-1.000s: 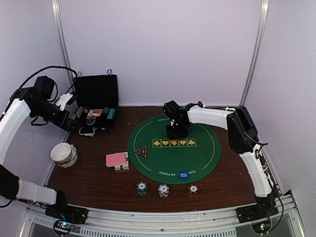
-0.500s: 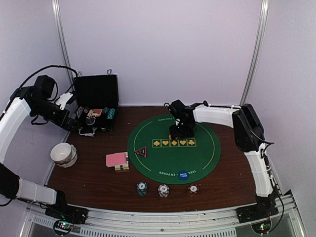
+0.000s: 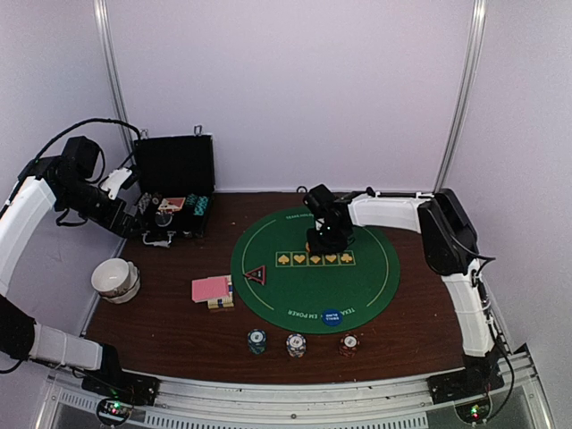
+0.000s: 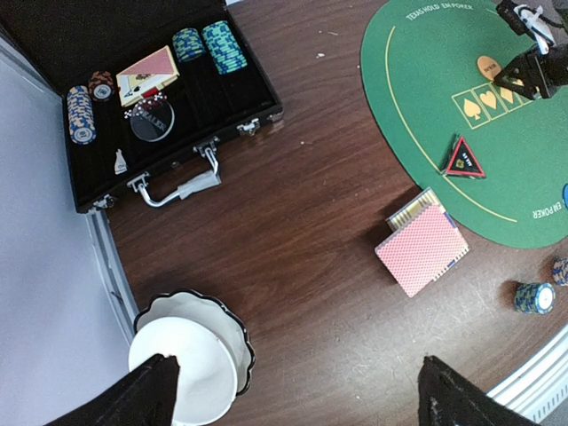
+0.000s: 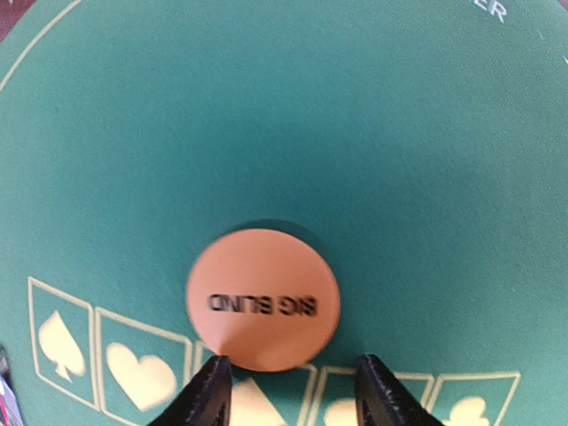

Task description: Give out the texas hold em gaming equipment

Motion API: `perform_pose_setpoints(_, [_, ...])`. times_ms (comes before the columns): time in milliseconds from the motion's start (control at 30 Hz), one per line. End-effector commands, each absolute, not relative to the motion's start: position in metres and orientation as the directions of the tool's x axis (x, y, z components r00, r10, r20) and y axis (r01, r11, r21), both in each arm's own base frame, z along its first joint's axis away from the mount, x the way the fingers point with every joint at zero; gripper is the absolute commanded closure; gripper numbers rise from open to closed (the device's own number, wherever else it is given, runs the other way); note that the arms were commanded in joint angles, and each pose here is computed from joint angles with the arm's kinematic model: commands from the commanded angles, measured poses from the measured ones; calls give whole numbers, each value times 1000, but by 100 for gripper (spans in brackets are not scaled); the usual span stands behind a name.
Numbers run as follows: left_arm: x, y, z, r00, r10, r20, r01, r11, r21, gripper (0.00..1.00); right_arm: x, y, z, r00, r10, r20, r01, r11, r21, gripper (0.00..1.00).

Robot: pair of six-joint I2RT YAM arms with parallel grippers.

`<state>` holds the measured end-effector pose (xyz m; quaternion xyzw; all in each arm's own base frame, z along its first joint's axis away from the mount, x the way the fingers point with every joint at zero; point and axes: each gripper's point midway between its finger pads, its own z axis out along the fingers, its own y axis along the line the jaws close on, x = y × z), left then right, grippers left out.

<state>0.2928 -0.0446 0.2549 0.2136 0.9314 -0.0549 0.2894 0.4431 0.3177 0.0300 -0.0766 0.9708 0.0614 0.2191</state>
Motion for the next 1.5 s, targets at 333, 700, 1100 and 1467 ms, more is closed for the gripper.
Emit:
perform_pose_setpoints(333, [296, -43, 261, -735, 370, -569, 427, 904, 36, 2, 508, 318, 24, -868, -61, -493, -102, 993, 56, 69])
perform_pose_setpoints(700, [296, -41, 256, -744, 372, -555, 425, 905, 38, 2, 515, 334, 58, -833, -141, -534, -201, 978, 55, 49])
perform_pose_setpoints(1100, [291, -44, 256, -742, 373, -557, 436, 900, 23, 2, 353, 350, 82, -828, -325, -457, -392, 918, 58, 35])
perform_pose_setpoints(1467, [288, -47, 258, -742, 373, -557, 443, 896, 10, 2, 253, 325, 47, -842, -467, -269, -485, 874, 0, 40])
